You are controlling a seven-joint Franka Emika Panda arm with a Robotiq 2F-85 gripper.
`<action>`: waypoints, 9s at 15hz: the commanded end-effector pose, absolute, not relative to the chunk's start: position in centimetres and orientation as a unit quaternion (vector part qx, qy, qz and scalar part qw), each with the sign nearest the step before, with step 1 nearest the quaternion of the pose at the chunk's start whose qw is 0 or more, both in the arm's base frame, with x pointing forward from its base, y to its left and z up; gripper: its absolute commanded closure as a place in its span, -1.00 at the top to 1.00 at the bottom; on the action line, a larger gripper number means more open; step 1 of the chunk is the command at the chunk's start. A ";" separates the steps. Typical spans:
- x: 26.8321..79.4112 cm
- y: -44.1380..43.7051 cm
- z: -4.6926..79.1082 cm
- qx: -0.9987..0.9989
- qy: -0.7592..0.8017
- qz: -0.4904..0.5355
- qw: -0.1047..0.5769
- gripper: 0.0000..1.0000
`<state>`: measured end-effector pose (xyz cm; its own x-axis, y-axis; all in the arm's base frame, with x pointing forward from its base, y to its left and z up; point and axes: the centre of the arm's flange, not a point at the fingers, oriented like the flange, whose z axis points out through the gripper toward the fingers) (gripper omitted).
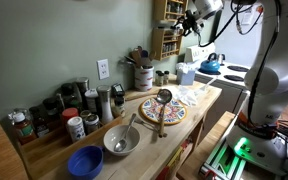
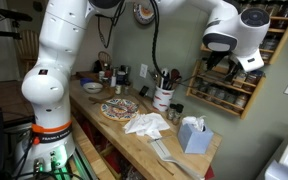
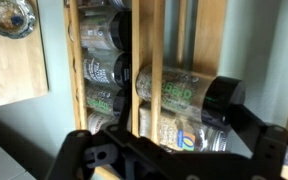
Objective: Take the spice bottle off of the spice rack
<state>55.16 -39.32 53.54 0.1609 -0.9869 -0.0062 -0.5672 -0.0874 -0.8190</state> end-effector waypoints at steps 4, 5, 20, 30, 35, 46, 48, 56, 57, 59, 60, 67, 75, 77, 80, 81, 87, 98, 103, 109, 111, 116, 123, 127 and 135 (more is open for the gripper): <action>52.8 -38.7 51.9 -0.691 0.587 -0.265 0.328 1.00; 52.6 -38.6 51.8 -0.693 0.587 -0.261 0.326 1.00; 50.0 -39.4 53.2 -0.736 0.550 -0.276 0.283 1.00; 52.6 -37.2 55.8 -0.744 0.515 -0.299 0.303 1.00; 54.8 -37.0 55.3 -0.727 0.536 -0.300 0.307 1.00; 56.9 -38.3 54.2 -0.674 0.580 -0.298 0.347 1.00; 57.0 -38.6 53.9 -0.668 0.586 -0.296 0.350 1.00; 56.7 -38.4 52.4 -0.665 0.602 -0.294 0.330 1.00; 56.3 -38.3 52.5 -0.670 0.600 -0.290 0.327 1.00; 55.6 -38.1 52.4 -0.683 0.595 -0.287 0.312 1.00; 55.0 -37.9 52.3 -0.690 0.593 -0.286 0.300 1.00; 51.7 -38.0 52.3 -0.716 0.589 -0.269 0.262 1.00; 49.9 -37.9 49.1 -0.744 0.590 -0.223 0.221 1.00; 49.8 -37.9 48.9 -0.747 0.588 -0.221 0.217 1.00; 49.4 -38.3 50.1 -0.760 0.569 -0.230 0.213 1.00; 49.1 -38.3 50.9 -0.773 0.551 -0.234 0.211 1.00; 47.0 -37.8 57.6 -0.864 0.410 -0.229 0.182 1.00; 51.2 -34.0 62.6 -0.948 0.180 -0.261 0.013 1.00; 51.4 -33.4 63.2 -0.943 0.173 -0.283 0.028 1.00; 53.4 -33.8 63.4 -0.946 0.115 -0.302 0.032 1.00; 54.0 -34.2 63.3 -0.947 0.081 -0.309 0.038 1.00; 55.5 -35.2 62.0 -0.945 0.029 -0.321 0.044 1.00; 57.1 -36.3 60.8 -0.943 0.005 -0.329 0.044 1.00; 58.1 -36.2 60.2 -0.940 -0.012 -0.338 0.047 1.00; 59.1 -37.0 59.6 -0.941 -0.011 -0.335 0.037 1.00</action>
